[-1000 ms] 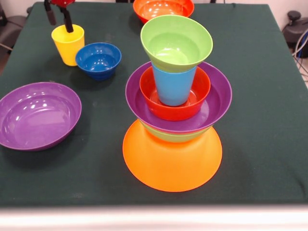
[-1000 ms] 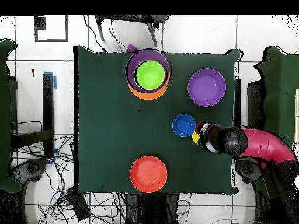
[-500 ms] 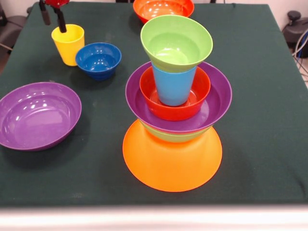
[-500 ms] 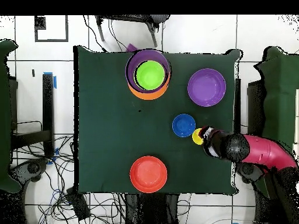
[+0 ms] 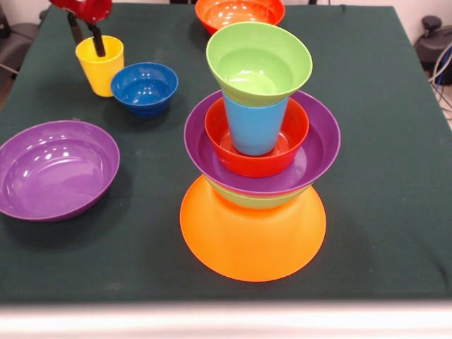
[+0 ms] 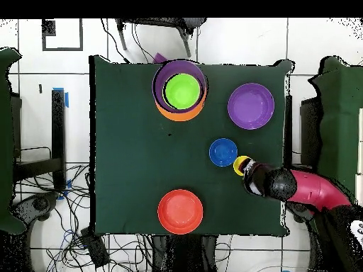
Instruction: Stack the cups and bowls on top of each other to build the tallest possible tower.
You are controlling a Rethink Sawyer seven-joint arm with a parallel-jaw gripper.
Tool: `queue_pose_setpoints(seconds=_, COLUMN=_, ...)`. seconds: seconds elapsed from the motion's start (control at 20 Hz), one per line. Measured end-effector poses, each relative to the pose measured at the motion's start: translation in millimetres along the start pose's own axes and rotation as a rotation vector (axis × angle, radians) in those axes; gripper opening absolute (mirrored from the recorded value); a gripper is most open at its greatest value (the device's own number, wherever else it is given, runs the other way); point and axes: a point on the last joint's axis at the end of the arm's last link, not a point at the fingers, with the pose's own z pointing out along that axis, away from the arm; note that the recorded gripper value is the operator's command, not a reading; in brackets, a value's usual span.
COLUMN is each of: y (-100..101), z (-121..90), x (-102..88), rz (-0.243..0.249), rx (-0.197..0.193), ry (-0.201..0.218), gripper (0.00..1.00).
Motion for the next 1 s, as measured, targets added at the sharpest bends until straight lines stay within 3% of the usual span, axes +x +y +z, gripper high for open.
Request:
queue_pose_setpoints(seconds=0.7, y=-2.4, z=43.0, x=32.8, rz=0.002, rx=0.002, ry=0.048, gripper=1.0)
queue_pose_setpoints(seconds=0.75, y=-2.6, z=44.6, x=34.2, rz=0.002, rx=0.003, ry=0.051, gripper=0.0)
queue_pose_setpoints(seconds=1.0, y=0.9, z=36.4, x=24.7, rz=-0.002, rx=-0.008, ry=0.012, gripper=0.0)
